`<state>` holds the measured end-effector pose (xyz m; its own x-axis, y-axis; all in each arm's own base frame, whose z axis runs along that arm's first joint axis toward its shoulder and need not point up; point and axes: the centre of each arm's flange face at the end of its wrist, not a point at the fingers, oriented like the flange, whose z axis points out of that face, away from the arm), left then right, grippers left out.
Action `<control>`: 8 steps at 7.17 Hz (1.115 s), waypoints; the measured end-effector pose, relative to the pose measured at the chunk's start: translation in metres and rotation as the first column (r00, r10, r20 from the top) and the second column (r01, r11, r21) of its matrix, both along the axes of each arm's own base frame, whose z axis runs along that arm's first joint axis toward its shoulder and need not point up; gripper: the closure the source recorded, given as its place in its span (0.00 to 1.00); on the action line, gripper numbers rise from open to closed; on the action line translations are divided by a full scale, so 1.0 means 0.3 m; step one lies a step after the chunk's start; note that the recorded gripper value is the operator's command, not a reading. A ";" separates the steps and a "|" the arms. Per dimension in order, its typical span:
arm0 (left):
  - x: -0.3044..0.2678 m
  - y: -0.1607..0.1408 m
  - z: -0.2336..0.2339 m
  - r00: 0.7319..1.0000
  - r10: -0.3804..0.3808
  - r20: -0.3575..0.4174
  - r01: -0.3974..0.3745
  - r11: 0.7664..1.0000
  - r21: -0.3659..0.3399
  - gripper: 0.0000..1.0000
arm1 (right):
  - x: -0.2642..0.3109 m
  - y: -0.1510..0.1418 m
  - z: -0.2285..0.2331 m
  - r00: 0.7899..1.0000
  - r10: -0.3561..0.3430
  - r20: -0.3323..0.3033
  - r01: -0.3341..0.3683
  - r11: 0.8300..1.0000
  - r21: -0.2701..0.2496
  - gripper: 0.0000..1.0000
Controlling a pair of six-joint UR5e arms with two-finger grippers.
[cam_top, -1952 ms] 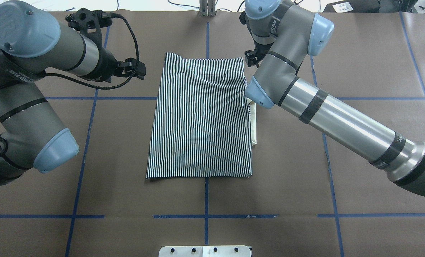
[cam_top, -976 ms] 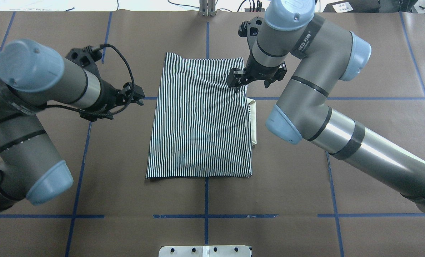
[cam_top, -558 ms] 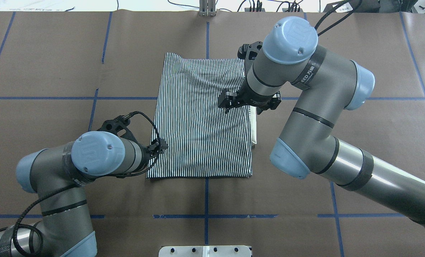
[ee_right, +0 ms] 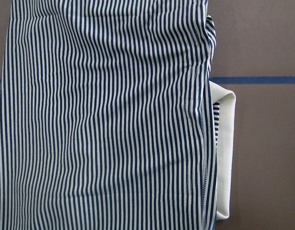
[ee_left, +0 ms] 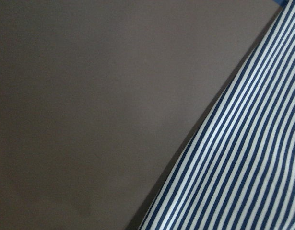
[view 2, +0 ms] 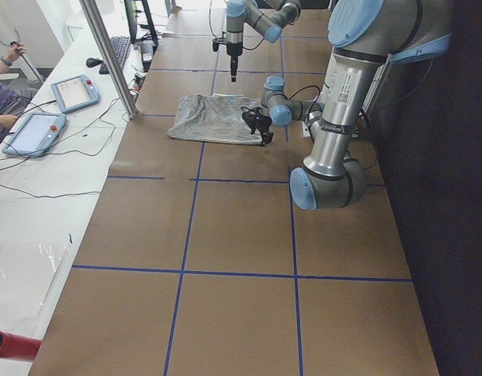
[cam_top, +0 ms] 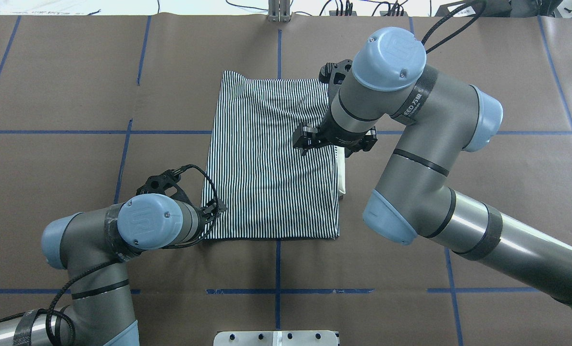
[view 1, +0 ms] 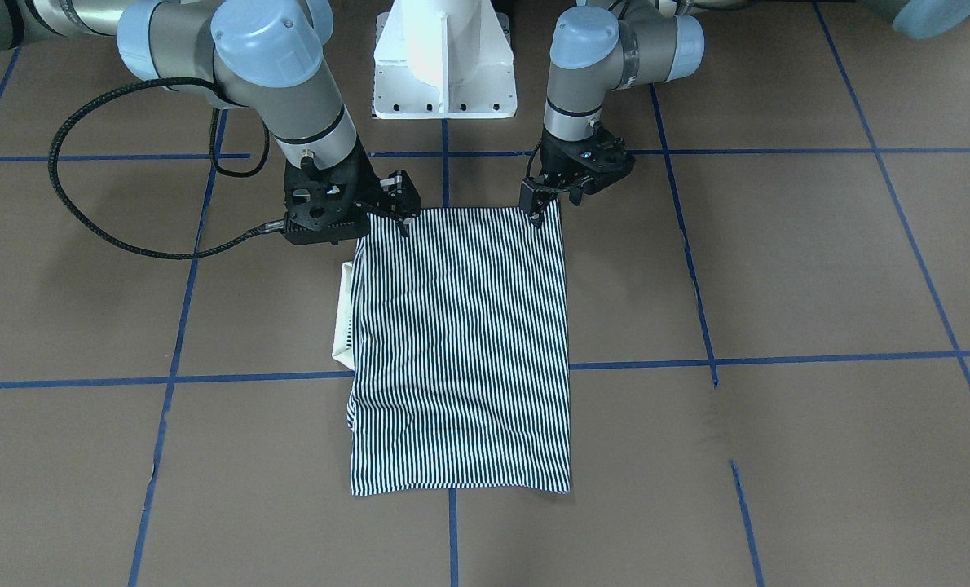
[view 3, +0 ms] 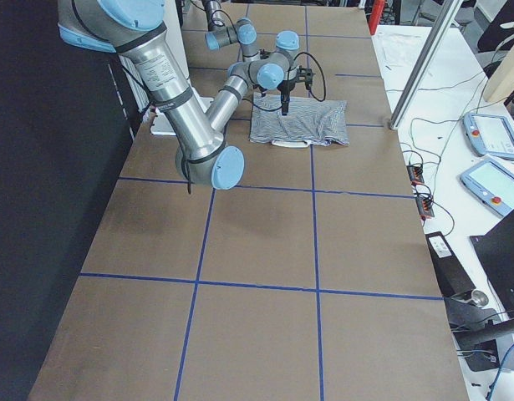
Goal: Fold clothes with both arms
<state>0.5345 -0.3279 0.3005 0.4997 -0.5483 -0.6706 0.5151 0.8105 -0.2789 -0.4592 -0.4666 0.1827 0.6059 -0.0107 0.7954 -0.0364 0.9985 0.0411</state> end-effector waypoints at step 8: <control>0.021 0.018 -0.013 1.000 0.010 -0.005 -0.010 1.000 -0.002 0.34 | 0.000 0.000 -0.005 1.000 -0.001 0.002 0.001 1.000 0.003 0.00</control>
